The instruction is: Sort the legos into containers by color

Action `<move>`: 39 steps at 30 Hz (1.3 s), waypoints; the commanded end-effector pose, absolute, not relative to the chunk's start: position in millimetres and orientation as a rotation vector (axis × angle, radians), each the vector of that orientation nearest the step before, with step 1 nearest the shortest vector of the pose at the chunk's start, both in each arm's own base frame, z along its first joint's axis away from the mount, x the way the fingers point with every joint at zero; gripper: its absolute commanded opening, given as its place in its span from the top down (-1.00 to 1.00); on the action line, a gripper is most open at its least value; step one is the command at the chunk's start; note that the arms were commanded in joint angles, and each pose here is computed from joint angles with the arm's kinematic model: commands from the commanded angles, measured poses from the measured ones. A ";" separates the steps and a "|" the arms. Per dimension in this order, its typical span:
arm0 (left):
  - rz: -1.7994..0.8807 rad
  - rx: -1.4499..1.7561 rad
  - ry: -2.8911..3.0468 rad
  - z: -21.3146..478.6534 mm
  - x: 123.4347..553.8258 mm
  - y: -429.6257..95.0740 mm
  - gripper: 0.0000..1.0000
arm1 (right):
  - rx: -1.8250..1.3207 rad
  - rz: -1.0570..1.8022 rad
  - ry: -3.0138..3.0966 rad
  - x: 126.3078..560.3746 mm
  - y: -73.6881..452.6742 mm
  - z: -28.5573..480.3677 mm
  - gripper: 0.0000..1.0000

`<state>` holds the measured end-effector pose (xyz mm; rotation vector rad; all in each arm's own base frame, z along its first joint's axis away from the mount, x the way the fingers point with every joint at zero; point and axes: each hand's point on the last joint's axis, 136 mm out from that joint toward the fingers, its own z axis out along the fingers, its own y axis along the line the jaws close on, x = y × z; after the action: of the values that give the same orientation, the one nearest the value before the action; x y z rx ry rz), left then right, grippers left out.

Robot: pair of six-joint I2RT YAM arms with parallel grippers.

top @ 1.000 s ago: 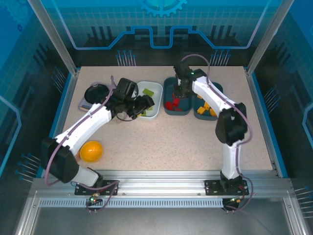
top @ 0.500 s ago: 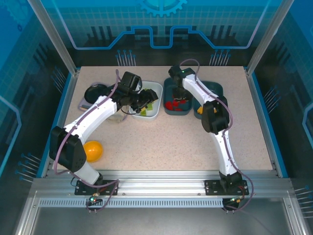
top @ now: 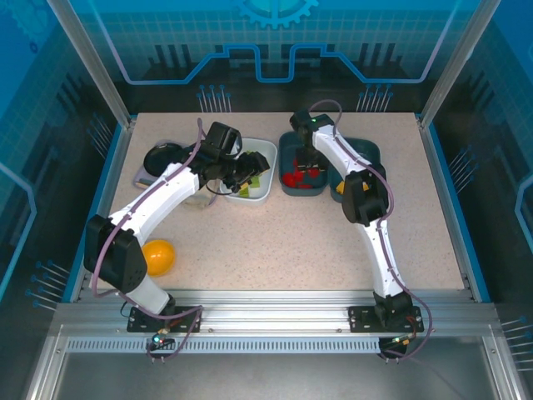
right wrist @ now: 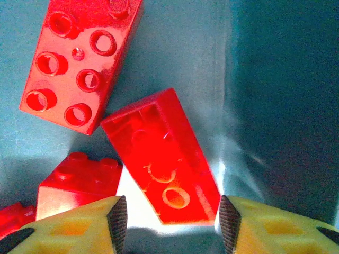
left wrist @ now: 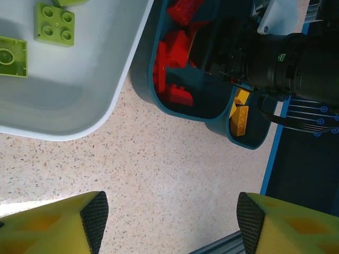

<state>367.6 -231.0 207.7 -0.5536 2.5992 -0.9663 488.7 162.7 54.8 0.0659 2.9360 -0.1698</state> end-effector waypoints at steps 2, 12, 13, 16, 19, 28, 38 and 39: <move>-0.985 -0.509 2.583 219.0 367.9 -230.8 -0.38 | 0.078 -0.117 2.911 494.6 163.5 72.6 -0.06; -0.890 -0.541 2.575 224.6 346.6 -201.9 -0.40 | -0.032 0.023 2.662 468.9 180.6 182.9 -0.25; -0.874 -0.551 2.573 224.5 343.5 -195.2 -0.40 | -0.055 0.050 2.631 458.8 180.2 191.1 -0.28; -0.835 -0.589 2.559 225.2 333.2 -172.6 -0.49 | -0.140 0.134 2.505 422.7 176.5 212.8 -0.48; -0.797 -0.573 2.523 229.5 322.2 -151.9 -0.98 | -0.188 0.170 2.440 378.0 155.5 213.6 -1.00; 0.014 -0.723 2.321 232.8 302.5 -22.8 -0.98 | 0.216 -0.128 2.309 317.8 26.8 208.8 -1.00; 0.229 -0.368 2.195 140.2 339.0 8.4 -0.98 | 0.000 -0.205 2.226 342.6 4.4 119.7 -1.00; 0.210 -0.378 2.200 132.7 341.9 10.7 -0.98 | -0.002 -0.209 2.223 344.3 3.1 113.4 -1.00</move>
<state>314.1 1.0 120.0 -0.4057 2.3202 0.2127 311.3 -1.8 90.8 0.0814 2.3946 -0.2022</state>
